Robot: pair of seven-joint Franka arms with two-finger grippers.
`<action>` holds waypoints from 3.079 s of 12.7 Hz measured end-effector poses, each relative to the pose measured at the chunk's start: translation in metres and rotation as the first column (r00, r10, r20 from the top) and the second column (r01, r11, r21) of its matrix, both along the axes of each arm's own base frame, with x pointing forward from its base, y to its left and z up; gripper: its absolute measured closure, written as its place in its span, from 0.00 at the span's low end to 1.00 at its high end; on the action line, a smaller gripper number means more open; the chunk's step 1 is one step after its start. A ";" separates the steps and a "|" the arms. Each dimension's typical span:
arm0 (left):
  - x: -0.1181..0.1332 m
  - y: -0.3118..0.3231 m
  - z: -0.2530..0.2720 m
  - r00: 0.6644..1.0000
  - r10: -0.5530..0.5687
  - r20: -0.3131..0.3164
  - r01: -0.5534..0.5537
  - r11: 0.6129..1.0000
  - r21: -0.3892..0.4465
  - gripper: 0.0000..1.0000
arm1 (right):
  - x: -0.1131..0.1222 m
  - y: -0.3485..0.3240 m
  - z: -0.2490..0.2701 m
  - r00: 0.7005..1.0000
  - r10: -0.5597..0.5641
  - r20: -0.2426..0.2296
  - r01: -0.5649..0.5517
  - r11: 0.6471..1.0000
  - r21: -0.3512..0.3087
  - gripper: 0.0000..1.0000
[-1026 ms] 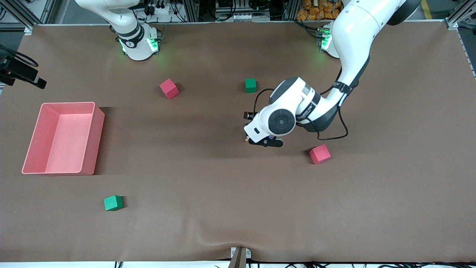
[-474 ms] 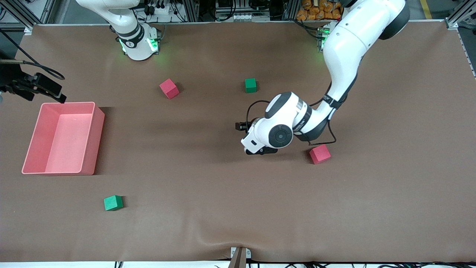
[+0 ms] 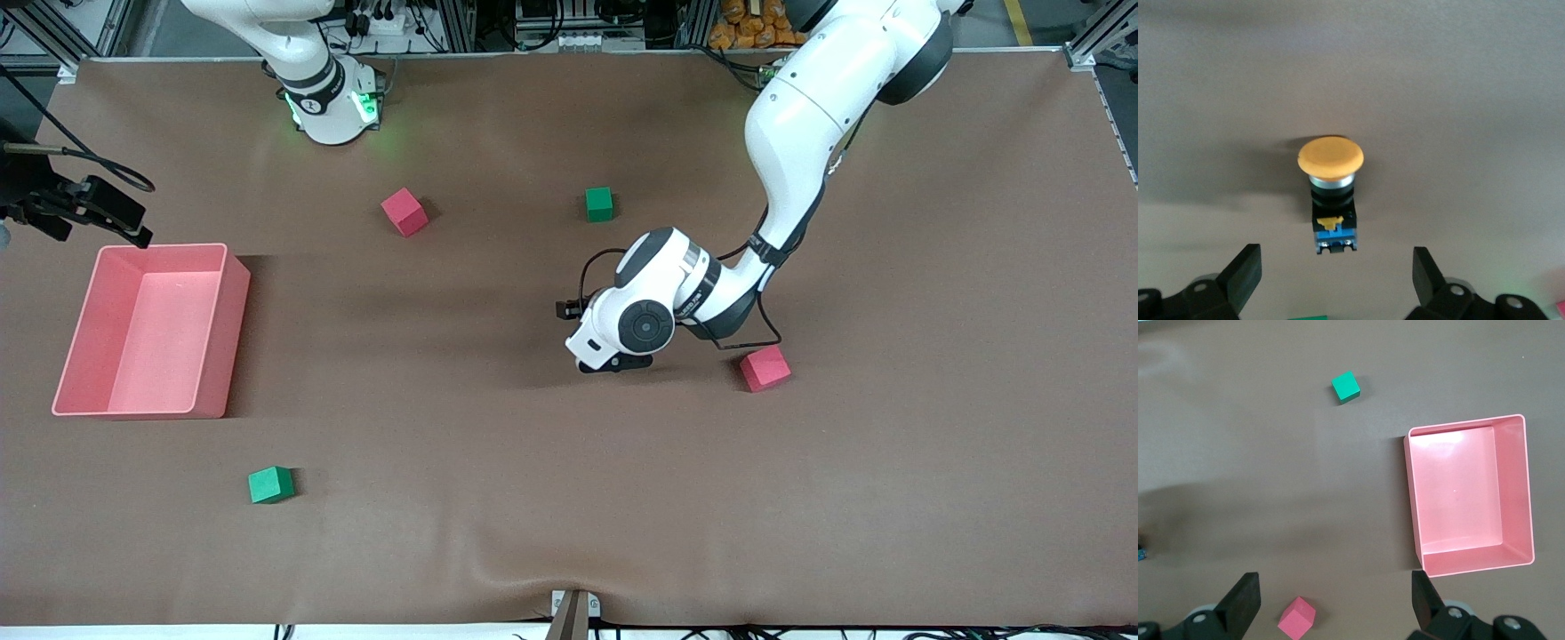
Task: Place and upright button with both arms
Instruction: 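Lower the left gripper over the lying button and grasp it, then lift the button with the left gripper and turn it cap-up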
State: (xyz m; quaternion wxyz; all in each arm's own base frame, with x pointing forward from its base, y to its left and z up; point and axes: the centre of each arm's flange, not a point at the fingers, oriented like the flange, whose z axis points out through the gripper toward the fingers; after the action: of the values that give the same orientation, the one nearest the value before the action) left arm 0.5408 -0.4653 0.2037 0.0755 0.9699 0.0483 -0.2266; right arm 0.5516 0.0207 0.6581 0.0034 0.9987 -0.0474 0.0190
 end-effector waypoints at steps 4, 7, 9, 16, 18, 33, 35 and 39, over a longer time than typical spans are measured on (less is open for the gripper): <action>-0.001 0.003 -0.014 1.000 0.003 -0.015 -0.003 1.000 0.012 0.03 | 0.000 -0.002 -0.001 1.000 0.021 -0.004 -0.021 1.000 -0.004 0.00; -0.004 0.002 -0.021 1.000 0.000 -0.024 0.001 1.000 0.017 0.15 | 0.000 -0.005 -0.001 1.000 0.017 -0.004 -0.017 1.000 -0.004 0.00; -0.004 0.002 -0.024 1.000 0.000 -0.027 0.001 1.000 0.019 0.16 | 0.000 -0.007 -0.001 1.000 0.014 -0.005 -0.014 1.000 -0.004 0.00; -0.004 0.004 -0.035 1.000 0.007 -0.029 -0.007 1.000 0.020 0.29 | -0.001 -0.017 -0.002 1.000 -0.003 -0.013 0.003 1.000 -0.004 0.00; -0.003 0.005 -0.040 1.000 0.012 -0.029 -0.011 1.000 0.023 0.36 | -0.001 -0.017 -0.002 1.000 -0.003 -0.013 0.003 1.000 -0.004 0.00; 0.001 -0.040 0.027 0.978 0.135 0.161 -0.137 0.991 0.001 0.67 | -0.001 -0.017 -0.002 1.000 -0.003 -0.013 0.003 1.000 -0.004 0.00; -0.005 -0.059 0.050 0.953 0.176 0.247 -0.181 0.984 -0.004 0.67 | -0.001 -0.017 -0.002 1.000 -0.003 -0.013 0.003 1.000 -0.004 0.00; -0.047 -0.115 0.051 0.842 0.171 0.511 -0.215 0.976 0.028 0.67 | -0.001 -0.017 -0.003 1.000 -0.003 -0.014 0.003 1.000 -0.004 0.00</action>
State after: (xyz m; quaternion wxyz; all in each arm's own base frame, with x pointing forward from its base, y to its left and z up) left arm 0.4933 -0.5803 0.2544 0.0672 0.9876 0.1339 0.0463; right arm 0.5509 0.0037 0.6555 0.0058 0.9987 -0.0488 0.0123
